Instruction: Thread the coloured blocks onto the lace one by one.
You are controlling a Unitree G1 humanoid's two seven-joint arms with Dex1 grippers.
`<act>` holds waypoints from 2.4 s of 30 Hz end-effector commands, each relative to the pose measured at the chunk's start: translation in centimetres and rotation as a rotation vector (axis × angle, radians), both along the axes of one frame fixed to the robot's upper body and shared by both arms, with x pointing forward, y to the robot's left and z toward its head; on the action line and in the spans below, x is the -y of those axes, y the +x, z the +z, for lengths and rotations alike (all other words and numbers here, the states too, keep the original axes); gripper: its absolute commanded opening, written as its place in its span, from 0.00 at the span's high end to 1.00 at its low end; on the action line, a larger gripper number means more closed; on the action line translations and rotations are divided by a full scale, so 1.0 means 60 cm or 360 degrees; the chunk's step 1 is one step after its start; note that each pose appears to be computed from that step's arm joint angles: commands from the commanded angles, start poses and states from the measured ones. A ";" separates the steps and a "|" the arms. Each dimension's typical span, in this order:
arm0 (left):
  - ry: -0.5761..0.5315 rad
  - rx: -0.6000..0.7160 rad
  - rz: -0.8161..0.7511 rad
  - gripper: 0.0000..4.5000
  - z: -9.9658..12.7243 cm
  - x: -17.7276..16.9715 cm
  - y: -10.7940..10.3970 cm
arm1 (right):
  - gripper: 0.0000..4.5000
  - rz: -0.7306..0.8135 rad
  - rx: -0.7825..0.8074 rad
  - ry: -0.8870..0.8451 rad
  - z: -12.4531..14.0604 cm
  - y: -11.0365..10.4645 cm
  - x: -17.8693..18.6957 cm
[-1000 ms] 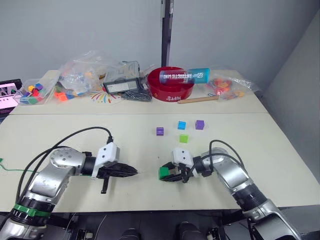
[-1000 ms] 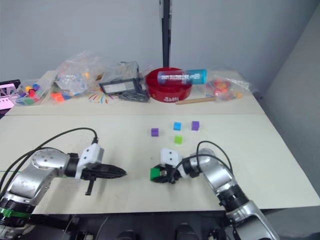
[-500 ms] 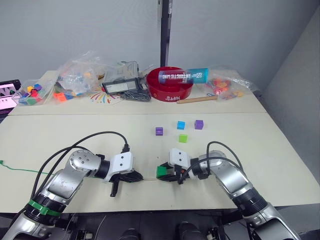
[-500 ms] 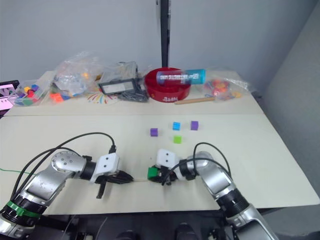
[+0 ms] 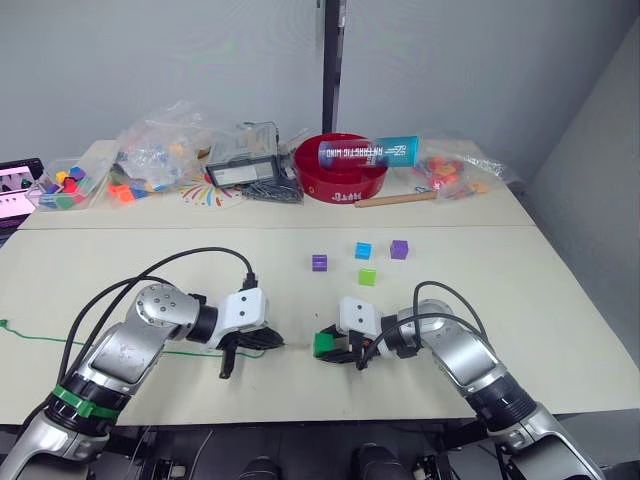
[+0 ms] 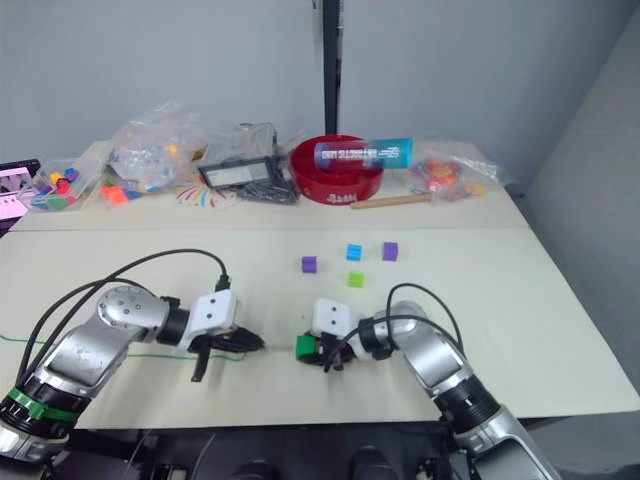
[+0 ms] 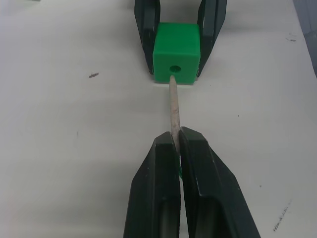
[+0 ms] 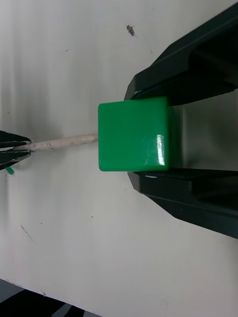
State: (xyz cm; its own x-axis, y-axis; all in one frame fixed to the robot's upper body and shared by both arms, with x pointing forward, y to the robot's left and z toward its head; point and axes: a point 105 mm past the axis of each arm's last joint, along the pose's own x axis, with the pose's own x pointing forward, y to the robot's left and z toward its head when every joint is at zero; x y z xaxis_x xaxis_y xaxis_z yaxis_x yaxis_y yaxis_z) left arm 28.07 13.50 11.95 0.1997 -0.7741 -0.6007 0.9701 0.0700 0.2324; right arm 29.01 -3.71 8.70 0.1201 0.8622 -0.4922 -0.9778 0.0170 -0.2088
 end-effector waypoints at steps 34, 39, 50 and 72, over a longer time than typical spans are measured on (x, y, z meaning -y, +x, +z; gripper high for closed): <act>-0.0025 0.0000 -0.0125 1.00 0.003 0.049 -0.011 | 0.74 -0.0016 0.0040 0.0000 0.011 -0.005 -0.017; 0.0002 0.0006 -0.0090 1.00 0.004 0.031 -0.005 | 0.74 -0.0021 0.0042 -0.0008 0.010 -0.005 -0.013; -0.0233 0.0011 0.0268 0.61 0.056 -0.042 -0.004 | 0.74 -0.0056 0.0039 0.0005 0.007 -0.003 -0.010; -0.0297 -0.0150 0.0807 0.24 -0.060 0.028 -0.073 | 0.74 -0.0085 0.0017 0.0070 0.020 0.001 -0.024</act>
State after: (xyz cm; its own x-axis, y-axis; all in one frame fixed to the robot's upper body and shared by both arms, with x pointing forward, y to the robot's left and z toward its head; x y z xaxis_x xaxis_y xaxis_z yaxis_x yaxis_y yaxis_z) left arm 23.66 11.90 8.37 0.5197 -0.6959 -0.4956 0.8209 0.5675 0.0638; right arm 29.17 -2.70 8.85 0.1785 0.8578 -0.4821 -0.9754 0.0897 -0.2014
